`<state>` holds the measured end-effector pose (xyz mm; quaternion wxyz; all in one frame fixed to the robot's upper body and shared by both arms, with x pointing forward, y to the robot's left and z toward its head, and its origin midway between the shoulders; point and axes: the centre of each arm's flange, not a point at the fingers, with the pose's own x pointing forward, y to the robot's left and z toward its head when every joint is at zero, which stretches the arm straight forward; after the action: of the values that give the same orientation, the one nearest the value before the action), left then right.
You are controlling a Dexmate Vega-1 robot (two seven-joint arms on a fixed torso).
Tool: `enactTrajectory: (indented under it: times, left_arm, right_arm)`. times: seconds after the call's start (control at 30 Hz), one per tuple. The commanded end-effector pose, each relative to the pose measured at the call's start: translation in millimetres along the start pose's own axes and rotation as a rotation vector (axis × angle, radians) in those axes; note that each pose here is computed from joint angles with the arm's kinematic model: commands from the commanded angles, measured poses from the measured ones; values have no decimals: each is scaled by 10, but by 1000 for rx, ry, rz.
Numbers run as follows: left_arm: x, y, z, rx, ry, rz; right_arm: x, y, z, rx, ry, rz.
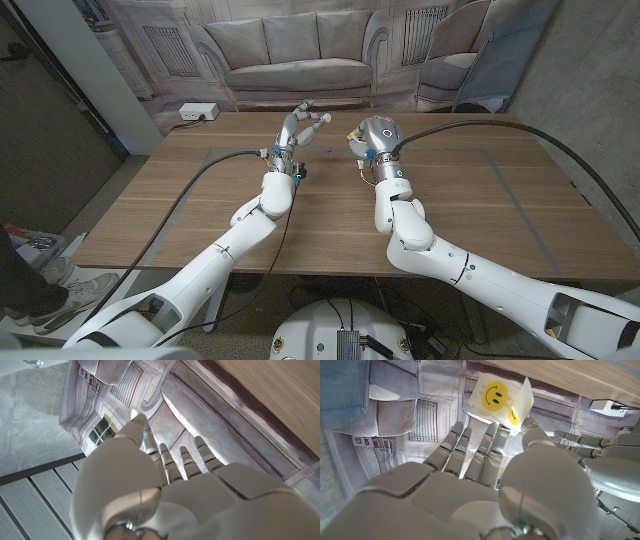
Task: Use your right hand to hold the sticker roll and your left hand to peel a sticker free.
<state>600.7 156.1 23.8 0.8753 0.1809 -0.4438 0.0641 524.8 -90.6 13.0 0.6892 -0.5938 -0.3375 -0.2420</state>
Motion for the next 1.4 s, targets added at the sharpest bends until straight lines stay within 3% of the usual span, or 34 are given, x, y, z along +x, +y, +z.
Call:
enactTrajectory:
  times: [0.03, 0.1, 0.13, 0.27, 0.3, 0.33, 0.4, 0.83, 1.4]
  left_arm:
    - [-45, 124, -11, -23, -10, 42]
    - [-68, 137, -22, -24, -2, 75]
    - [-55, 155, -30, -38, -1, 45]
    - [-80, 190, -42, -38, 12, 63]
    - [-100, 186, -52, -48, 4, 94]
    - [-91, 214, -52, -49, 3, 65]
    - [-115, 226, -51, -43, 1, 94]
    - [-162, 369, -134, -56, 9, 92]
    - [-107, 507, -252, -74, 15, 73]
  right_arm:
    - [24, 10, 41, -9, 16, -13]
    - [29, 12, 45, -7, 22, -11]
    - [30, 12, 46, -7, 23, -12]
    - [29, 15, 57, -7, 30, -15]
    - [29, 16, 63, -8, 30, -15]
    - [27, 17, 73, -8, 30, -17]
    - [25, 17, 88, -10, 30, -17]
    - [25, 14, 203, -18, 35, -25]
    - [76, 35, 329, -40, 51, -36]
